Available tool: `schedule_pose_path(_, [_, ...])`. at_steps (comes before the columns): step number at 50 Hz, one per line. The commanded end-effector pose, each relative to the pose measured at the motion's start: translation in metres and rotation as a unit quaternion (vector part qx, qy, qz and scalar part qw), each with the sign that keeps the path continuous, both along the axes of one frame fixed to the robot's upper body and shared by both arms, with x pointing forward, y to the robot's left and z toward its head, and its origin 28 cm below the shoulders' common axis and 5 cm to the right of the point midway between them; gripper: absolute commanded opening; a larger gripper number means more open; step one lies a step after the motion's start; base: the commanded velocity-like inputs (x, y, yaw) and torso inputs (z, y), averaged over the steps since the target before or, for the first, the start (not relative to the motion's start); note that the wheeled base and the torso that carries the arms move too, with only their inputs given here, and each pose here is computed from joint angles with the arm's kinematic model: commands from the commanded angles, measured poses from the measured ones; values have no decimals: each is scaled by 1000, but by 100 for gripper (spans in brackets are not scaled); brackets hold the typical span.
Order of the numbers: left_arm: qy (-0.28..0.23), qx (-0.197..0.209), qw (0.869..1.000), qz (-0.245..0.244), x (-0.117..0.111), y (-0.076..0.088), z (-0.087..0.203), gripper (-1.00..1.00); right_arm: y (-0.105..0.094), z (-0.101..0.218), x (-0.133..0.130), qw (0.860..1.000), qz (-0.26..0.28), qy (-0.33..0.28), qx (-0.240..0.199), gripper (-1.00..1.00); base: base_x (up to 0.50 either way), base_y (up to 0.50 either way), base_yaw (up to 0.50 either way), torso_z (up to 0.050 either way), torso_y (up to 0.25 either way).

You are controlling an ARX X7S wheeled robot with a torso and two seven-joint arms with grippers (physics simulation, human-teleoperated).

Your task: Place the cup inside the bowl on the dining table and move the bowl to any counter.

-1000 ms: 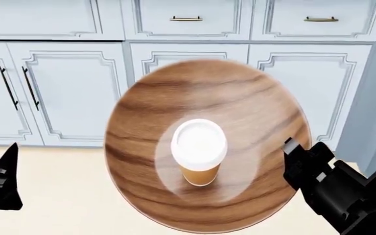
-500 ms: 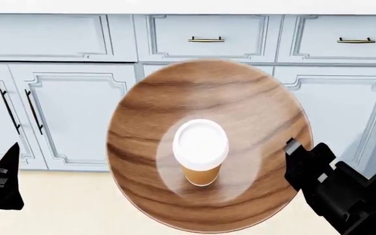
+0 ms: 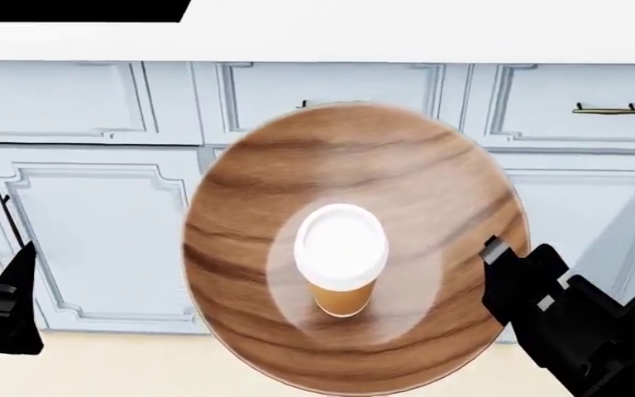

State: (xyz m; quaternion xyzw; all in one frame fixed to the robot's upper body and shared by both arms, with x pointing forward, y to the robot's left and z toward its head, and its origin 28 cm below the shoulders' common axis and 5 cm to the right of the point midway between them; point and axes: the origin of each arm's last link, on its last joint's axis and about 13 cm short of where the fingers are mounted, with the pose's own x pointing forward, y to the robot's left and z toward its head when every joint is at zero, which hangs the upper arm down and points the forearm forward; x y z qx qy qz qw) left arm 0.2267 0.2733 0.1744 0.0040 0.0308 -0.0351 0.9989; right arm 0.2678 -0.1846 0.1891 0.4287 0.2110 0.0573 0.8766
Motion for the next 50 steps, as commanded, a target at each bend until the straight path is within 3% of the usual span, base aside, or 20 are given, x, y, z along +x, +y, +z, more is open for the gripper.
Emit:
schedule_pose_path(1, [-8,-6,1000,2,0,1,0,100,0,3,0,1000,3,-13,12,-100,488,-74,0,0,0])
schedule_pose_path(50, [-30,10,999,-4,10,1,26,100,2,23,14,1000,8,-24,11,-100,345,0,0,0,1])
